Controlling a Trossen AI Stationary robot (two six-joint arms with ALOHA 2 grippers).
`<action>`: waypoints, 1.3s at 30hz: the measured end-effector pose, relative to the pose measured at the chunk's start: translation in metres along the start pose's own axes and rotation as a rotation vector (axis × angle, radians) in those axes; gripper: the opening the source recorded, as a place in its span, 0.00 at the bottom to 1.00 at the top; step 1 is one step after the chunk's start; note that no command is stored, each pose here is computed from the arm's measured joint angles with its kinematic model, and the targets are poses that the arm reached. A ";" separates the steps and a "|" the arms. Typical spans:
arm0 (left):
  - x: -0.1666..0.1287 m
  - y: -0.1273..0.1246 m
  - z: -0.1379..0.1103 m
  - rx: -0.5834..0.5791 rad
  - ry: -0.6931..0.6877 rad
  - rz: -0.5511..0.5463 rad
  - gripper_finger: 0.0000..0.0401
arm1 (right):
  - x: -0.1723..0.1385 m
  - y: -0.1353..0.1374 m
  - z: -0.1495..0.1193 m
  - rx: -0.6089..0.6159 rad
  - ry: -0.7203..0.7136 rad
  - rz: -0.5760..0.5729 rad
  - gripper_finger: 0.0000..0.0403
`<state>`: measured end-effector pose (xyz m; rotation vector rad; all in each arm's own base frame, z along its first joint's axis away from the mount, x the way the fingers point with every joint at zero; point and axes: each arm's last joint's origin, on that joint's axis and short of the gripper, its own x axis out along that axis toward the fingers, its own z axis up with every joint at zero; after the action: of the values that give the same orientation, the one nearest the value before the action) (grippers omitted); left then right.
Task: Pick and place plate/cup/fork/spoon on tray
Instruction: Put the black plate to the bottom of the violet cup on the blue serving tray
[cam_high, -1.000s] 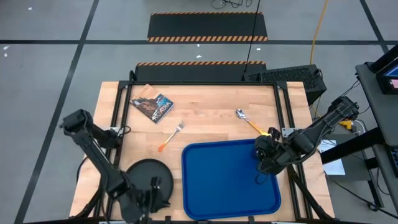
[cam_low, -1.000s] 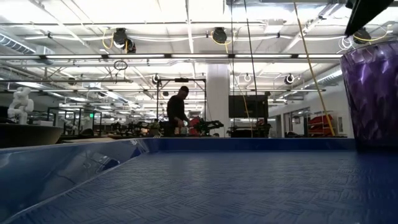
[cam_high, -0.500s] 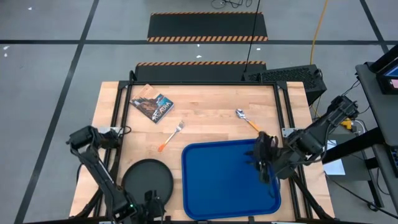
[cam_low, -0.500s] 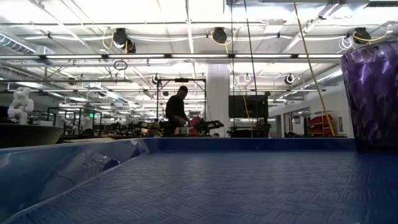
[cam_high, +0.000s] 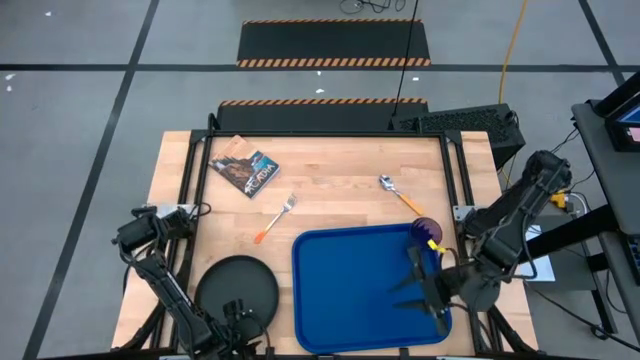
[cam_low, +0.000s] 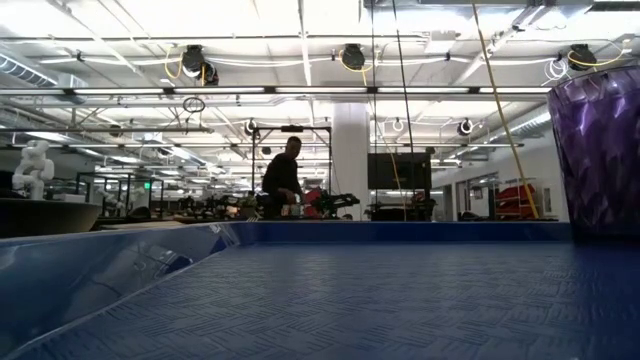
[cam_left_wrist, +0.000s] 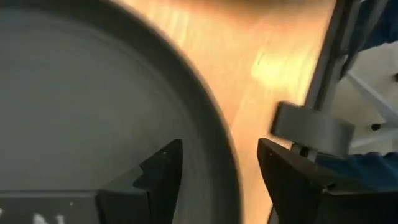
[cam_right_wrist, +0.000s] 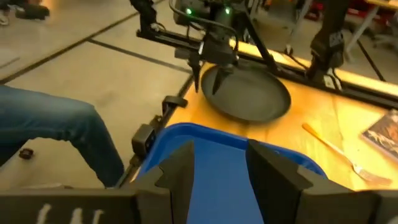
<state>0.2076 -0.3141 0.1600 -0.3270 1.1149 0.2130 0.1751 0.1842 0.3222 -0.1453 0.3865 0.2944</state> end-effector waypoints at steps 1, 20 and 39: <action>0.000 0.000 0.000 -0.007 0.005 -0.001 0.50 | 0.000 0.002 -0.002 -0.003 -0.009 -0.008 0.35; -0.006 0.001 0.009 0.082 0.027 -0.018 0.04 | -0.001 0.013 -0.028 0.012 0.002 -0.130 0.35; -0.081 -0.008 0.112 0.414 -0.127 -0.030 0.02 | -0.007 0.009 -0.025 0.010 -0.020 -0.180 0.35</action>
<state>0.2700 -0.2810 0.2791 0.0384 0.9994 -0.0258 0.1578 0.1857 0.3007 -0.1657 0.3522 0.1162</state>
